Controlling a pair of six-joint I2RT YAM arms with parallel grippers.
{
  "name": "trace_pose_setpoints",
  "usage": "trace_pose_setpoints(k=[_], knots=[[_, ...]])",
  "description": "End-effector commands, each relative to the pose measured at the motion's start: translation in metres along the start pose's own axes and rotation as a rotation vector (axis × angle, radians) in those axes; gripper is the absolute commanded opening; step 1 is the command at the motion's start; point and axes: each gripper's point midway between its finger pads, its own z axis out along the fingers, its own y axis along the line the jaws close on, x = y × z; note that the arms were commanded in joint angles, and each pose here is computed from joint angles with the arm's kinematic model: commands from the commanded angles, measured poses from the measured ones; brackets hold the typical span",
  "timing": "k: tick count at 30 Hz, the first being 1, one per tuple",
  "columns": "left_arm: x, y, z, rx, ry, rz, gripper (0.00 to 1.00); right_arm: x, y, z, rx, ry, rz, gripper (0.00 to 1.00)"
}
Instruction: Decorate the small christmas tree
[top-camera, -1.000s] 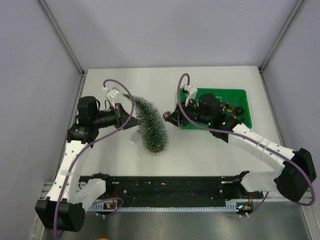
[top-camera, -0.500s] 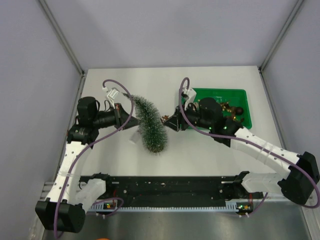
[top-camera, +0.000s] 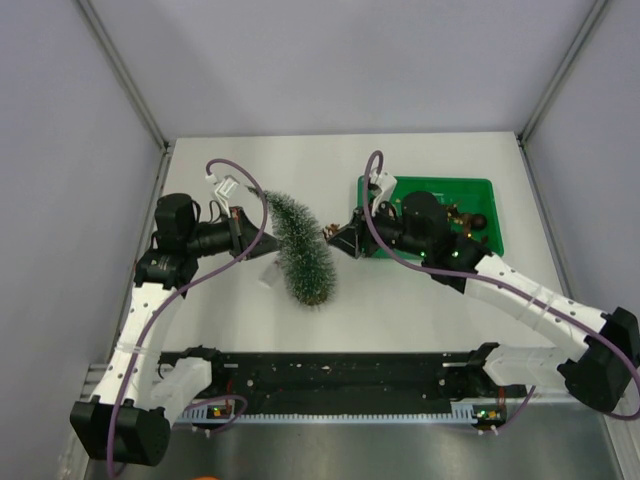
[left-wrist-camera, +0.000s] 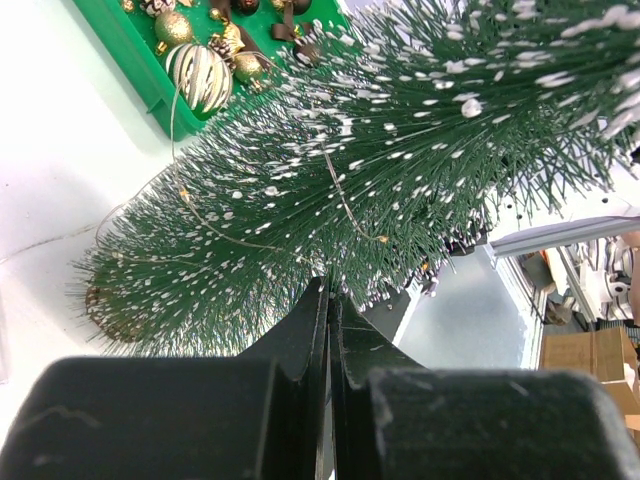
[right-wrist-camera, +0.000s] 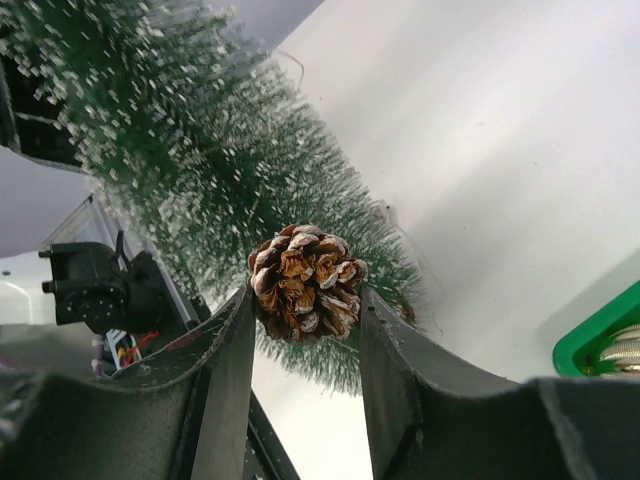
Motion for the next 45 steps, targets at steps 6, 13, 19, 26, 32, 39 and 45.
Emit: trace_pose_setpoints(k=[6,13,19,26,32,39,45], knots=[[-0.006,-0.012,-0.002,0.039,-0.025,0.059,0.0,-0.046,0.019,-0.006,-0.027,-0.101,-0.062,0.1],[-0.006,-0.013,-0.002,0.043,-0.026,0.062,0.0,-0.045,0.013,-0.001,0.001,-0.092,-0.081,0.1],[-0.004,-0.013,-0.002,0.044,-0.025,0.061,0.0,-0.05,0.0,0.005,0.029,-0.094,-0.093,0.1],[-0.004,-0.013,-0.002,0.049,-0.024,0.063,0.0,-0.045,-0.018,0.017,0.067,-0.077,-0.103,0.09],[-0.003,-0.012,-0.001,0.048,-0.023,0.06,0.0,-0.041,-0.023,0.017,0.063,-0.074,-0.096,0.09],[-0.003,-0.011,-0.001,0.048,-0.028,0.06,0.0,-0.029,-0.016,0.013,0.016,-0.054,-0.076,0.11],[-0.002,-0.011,-0.001,0.048,-0.028,0.059,0.0,-0.012,-0.017,0.008,0.011,-0.028,-0.046,0.11]])
